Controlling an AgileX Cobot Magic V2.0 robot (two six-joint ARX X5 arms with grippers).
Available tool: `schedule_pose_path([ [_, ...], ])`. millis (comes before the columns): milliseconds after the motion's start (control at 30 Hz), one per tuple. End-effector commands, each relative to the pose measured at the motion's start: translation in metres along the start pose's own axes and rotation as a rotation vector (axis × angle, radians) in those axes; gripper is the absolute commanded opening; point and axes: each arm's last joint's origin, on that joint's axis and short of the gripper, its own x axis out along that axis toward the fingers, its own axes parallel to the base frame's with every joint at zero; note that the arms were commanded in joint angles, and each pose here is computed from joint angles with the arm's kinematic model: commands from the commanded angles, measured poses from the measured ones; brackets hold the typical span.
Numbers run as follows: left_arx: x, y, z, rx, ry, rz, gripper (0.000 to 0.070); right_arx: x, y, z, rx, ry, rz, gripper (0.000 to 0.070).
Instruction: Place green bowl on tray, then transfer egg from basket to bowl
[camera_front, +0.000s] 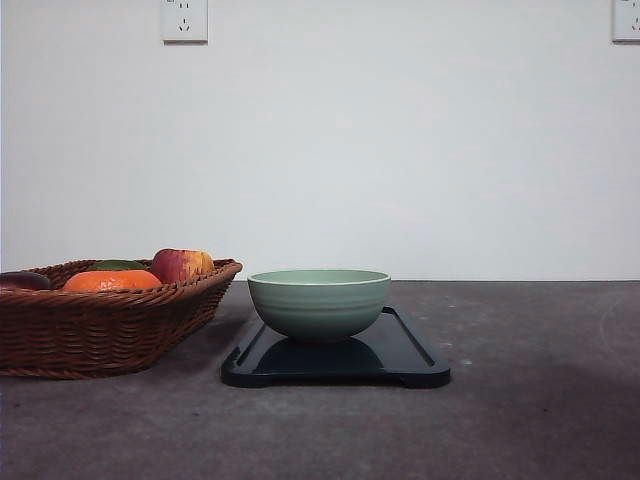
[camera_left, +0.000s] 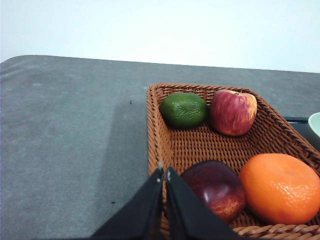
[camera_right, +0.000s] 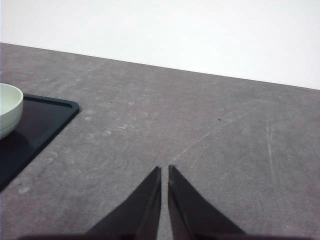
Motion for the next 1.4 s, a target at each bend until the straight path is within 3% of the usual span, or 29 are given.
schedule_pose_path([
  [0, 0.0017, 0.0005, -0.0053, -0.003, 0.009, -0.001, 0.0000, 0.0003, -0.0002, -0.0004, 0.014, -0.006, -0.003, 0.0016],
  [1367, 0.0017, 0.0005, -0.0053, -0.003, 0.009, -0.001, 0.0000, 0.0003, -0.0002, -0.0004, 0.014, -0.006, -0.003, 0.0016],
])
